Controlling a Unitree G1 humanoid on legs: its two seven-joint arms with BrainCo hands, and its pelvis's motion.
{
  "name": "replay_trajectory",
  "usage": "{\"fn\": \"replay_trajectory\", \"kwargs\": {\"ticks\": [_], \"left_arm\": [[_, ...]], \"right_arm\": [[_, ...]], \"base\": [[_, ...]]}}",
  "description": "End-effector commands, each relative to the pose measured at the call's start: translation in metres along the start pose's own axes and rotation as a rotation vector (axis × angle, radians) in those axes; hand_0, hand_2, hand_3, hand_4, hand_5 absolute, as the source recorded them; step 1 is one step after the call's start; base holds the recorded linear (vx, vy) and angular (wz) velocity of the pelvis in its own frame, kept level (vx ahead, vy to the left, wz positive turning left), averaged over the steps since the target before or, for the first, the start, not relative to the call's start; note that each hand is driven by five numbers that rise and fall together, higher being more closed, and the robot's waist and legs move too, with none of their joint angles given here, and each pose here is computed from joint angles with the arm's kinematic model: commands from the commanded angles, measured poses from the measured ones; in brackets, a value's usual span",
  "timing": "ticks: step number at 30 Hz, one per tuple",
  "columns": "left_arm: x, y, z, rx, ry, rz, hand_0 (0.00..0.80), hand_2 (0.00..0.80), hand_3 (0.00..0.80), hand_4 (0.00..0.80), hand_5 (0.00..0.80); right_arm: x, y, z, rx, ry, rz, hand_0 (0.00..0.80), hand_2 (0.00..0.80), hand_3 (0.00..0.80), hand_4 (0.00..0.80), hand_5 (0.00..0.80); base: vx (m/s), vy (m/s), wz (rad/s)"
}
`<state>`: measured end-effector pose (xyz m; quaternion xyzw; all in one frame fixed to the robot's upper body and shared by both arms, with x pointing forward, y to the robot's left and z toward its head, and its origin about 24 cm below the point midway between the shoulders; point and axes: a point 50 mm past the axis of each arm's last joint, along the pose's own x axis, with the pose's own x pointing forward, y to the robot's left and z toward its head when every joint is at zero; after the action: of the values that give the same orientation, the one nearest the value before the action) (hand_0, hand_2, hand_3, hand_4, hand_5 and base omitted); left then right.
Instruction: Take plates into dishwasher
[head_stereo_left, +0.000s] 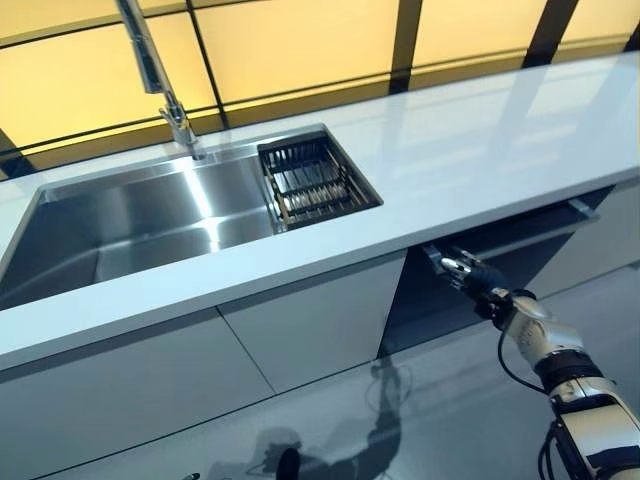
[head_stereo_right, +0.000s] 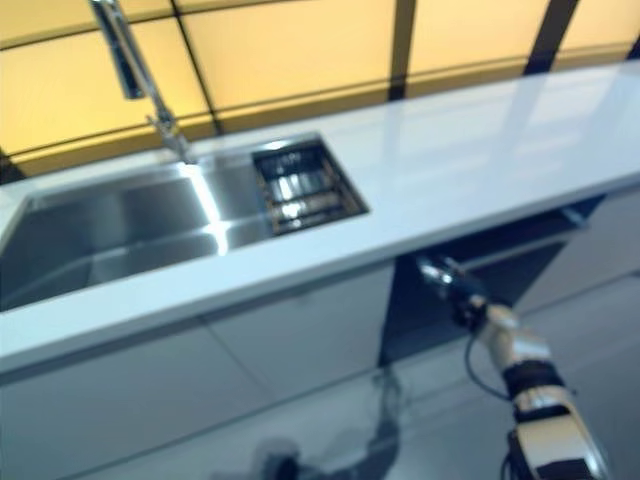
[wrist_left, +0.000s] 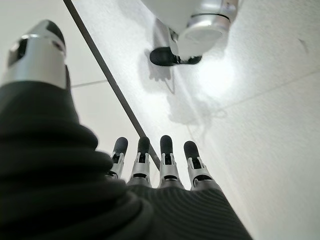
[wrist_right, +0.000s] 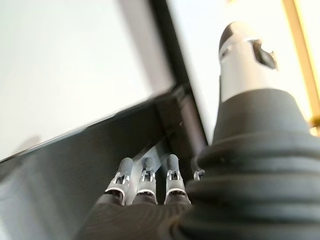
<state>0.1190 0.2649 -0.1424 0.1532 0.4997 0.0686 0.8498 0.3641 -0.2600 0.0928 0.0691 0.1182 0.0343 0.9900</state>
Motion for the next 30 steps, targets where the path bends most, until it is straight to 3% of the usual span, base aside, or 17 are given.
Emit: {"fn": "replay_trajectory", "kwargs": {"ticks": [1, 4, 8, 12, 14, 19, 30], "left_arm": [[0.003, 0.007, 0.006, 0.080, 0.013, 0.013, 0.000, 0.000, 0.000, 0.000, 0.000], [0.003, 0.005, 0.007, 0.057, 0.008, 0.017, 0.000, 0.000, 0.000, 0.000, 0.000], [0.003, 0.003, 0.007, 0.006, 0.008, 0.027, 0.000, 0.000, 0.000, 0.000, 0.000], [0.003, -0.003, 0.004, -0.018, 0.019, 0.032, 0.000, 0.000, 0.000, 0.000, 0.000], [0.002, -0.008, 0.001, -0.035, 0.024, 0.035, 0.000, 0.000, 0.000, 0.000, 0.000], [0.002, -0.016, 0.004, -0.054, 0.029, 0.026, 0.000, 0.000, 0.000, 0.000, 0.000], [0.003, -0.028, 0.007, -0.063, 0.035, -0.001, 0.000, 0.000, 0.000, 0.000, 0.000]], "right_arm": [[0.003, -0.003, 0.014, -0.155, 0.004, -0.096, 0.000, 0.000, 0.000, 0.000, 0.000], [-0.001, -0.005, -0.012, -0.146, 0.090, -0.142, 0.000, 0.000, 0.000, 0.000, 0.000], [-0.012, 0.015, -0.078, 0.003, 0.228, -0.138, 0.000, 0.000, 0.000, 0.000, 0.000], [-0.037, 0.035, -0.144, 0.115, 0.376, -0.087, 0.000, 0.000, 0.000, 0.000, 0.000], [-0.065, 0.050, -0.195, 0.134, 0.536, -0.040, 0.000, 0.000, 0.000, 0.000, 0.000], [-0.088, 0.066, -0.235, 0.148, 0.686, -0.012, 0.000, 0.000, 0.000, 0.000, 0.000], [-0.102, 0.080, -0.259, 0.145, 0.763, 0.030, 0.000, 0.000, 0.000, 0.000, 0.000]], "base": [[-0.006, -0.016, 0.04], [0.000, 0.000, 0.00], [0.000, 0.000, 0.00], [0.018, -0.001, -0.01], [0.015, -0.004, 0.01], [0.002, 0.000, 0.01], [0.000, 0.000, 0.00]]}}
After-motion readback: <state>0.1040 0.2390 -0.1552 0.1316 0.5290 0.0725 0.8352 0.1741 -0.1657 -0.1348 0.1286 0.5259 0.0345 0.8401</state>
